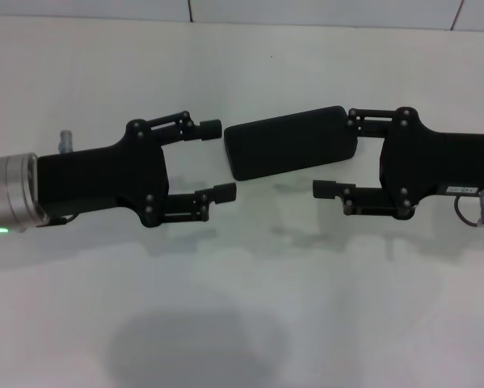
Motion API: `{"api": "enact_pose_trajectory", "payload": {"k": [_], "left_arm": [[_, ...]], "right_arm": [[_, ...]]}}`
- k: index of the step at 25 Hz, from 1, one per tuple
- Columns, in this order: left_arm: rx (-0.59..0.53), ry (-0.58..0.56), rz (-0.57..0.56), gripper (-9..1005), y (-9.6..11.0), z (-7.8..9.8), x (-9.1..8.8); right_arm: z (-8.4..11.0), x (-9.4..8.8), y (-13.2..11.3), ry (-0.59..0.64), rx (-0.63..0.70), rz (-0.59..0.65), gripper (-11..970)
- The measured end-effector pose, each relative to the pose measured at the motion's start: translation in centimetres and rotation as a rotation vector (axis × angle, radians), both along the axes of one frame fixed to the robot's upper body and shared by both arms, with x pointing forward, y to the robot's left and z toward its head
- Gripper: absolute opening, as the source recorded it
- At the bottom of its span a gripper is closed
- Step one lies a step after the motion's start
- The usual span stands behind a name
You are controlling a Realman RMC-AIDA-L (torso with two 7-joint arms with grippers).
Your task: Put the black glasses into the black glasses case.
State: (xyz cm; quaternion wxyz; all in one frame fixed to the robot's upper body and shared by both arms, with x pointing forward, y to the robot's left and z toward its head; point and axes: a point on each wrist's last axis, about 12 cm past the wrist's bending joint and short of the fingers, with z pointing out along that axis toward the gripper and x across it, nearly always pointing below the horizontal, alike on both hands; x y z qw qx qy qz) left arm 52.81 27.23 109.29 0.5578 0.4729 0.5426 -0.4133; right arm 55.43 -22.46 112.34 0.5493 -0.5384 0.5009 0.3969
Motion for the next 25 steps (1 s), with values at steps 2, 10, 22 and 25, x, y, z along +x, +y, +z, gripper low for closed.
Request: {"api": "enact_pose_trajectory", "payload": {"k": [2,10,22,25], "left_arm": [[0.001,-0.003,-0.004,798,-0.05,-0.14,-0.18],[-0.003,0.003,-0.008,798,-0.26,-0.26,-0.31],[-0.017,0.025,-0.002,798,-0.54,-0.5,-0.54],[-0.02,0.036,-0.001,798,-0.53,-0.51,-0.54]], "right_arm": [[-0.05,-0.04,-0.02,0.001,0.001,-0.001,642],[-0.37,-0.17,-0.11,-0.018,-0.001,-0.008,642],[-0.54,-0.31,-0.21,-0.022,-0.001,-0.014,642],[-0.64,-0.36,-0.23,-0.026,0.001,-0.015,642]]}}
